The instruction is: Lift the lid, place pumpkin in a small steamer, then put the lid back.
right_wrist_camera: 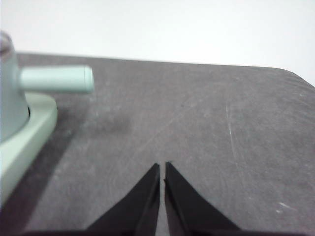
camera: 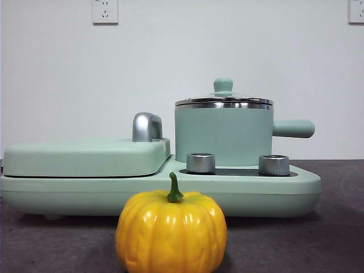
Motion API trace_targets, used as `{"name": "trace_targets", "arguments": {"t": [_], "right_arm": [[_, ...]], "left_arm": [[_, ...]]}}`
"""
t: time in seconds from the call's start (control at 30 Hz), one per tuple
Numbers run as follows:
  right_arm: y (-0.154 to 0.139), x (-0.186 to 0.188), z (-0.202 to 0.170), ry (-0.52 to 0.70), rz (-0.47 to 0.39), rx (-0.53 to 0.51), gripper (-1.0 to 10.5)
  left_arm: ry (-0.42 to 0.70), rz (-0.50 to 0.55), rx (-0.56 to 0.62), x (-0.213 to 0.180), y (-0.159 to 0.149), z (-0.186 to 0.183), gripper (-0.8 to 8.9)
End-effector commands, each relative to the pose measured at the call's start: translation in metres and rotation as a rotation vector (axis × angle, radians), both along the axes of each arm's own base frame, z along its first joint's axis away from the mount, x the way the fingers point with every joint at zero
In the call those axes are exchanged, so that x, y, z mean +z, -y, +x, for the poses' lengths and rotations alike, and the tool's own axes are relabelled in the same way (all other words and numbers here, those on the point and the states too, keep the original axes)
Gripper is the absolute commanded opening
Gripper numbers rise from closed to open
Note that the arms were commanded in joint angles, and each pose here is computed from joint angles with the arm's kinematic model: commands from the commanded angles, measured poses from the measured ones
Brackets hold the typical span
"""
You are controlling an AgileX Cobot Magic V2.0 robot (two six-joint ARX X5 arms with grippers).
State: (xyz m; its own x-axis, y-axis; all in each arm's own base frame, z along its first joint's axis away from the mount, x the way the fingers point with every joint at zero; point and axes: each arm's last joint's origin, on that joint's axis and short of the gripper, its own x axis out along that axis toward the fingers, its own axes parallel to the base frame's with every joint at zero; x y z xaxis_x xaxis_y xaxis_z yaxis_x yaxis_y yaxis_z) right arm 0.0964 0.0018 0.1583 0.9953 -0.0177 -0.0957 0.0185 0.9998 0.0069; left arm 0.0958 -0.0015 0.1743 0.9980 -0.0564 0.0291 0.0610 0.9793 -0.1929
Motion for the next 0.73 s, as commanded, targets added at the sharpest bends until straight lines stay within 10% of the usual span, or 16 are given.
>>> {"name": "trace_targets", "arguments": {"t": [0.03,0.3,0.73], "right_arm": [[0.0,0.0,0.0,0.014,0.151,-0.014,0.2],[0.0,0.016,0.0,0.129,0.341,0.001,0.2],[-0.001,0.105,-0.032,0.248,0.4,0.096,0.1]], "left_arm": [[-0.014,-0.24,-0.007,-0.004,0.0,0.001,0.07],[-0.025,-0.601,-0.039,-0.002,0.0,0.001,0.07],[0.079,-0.558,-0.097,0.063,0.001,-0.019,0.1]]}}
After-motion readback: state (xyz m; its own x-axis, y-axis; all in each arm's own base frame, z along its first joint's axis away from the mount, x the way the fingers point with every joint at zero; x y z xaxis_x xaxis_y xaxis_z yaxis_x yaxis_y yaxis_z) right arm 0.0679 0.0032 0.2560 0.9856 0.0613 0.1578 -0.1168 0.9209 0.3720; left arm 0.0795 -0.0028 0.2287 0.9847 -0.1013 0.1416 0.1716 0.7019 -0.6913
